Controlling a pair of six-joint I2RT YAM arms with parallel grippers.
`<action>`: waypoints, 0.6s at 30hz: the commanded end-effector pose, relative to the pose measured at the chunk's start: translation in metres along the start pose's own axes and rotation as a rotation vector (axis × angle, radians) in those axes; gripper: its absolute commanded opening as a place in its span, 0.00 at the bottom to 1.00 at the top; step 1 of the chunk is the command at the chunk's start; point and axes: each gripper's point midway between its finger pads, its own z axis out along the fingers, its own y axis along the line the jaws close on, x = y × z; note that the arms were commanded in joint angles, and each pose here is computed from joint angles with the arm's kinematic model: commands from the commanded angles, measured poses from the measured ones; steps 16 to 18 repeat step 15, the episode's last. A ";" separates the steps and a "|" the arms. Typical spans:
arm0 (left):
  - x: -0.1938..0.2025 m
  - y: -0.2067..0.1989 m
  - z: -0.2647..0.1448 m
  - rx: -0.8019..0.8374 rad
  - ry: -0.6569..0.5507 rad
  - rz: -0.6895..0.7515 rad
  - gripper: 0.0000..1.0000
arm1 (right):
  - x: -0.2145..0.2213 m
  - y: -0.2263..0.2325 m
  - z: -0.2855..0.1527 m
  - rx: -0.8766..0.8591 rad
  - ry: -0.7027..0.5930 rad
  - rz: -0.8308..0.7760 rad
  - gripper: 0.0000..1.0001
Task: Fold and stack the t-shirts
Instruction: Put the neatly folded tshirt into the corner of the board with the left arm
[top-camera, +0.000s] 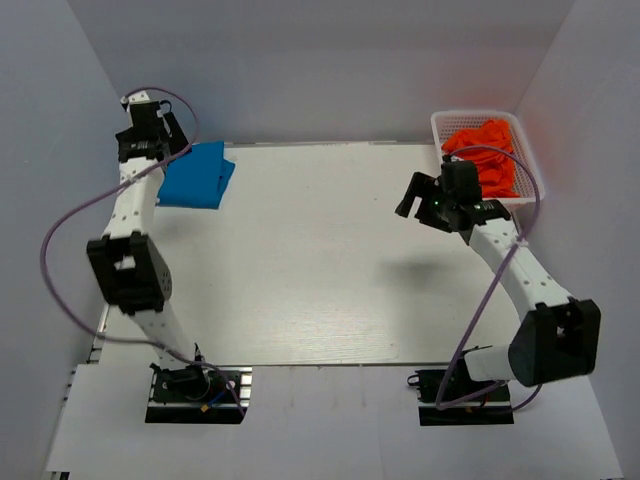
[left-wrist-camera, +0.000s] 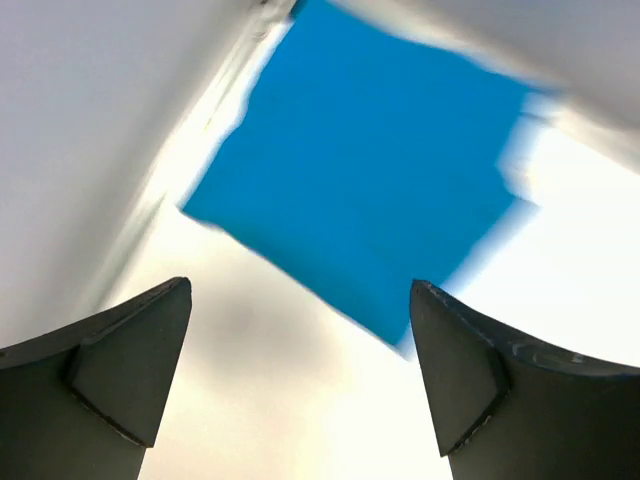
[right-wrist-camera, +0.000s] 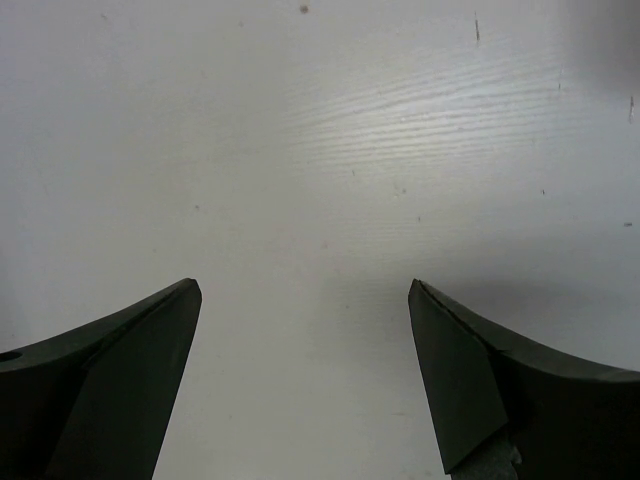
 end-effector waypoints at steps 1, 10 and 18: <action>-0.016 -0.039 -0.103 0.277 -0.096 -0.160 1.00 | 0.001 0.001 -0.012 -0.054 -0.074 -0.023 0.90; 0.135 -0.130 -0.217 0.698 0.164 -0.097 1.00 | 0.040 -0.015 -0.053 -0.087 -0.127 -0.027 0.90; 0.188 -0.127 -0.228 0.724 0.241 -0.068 1.00 | 0.063 -0.015 -0.058 -0.161 -0.161 -0.017 0.90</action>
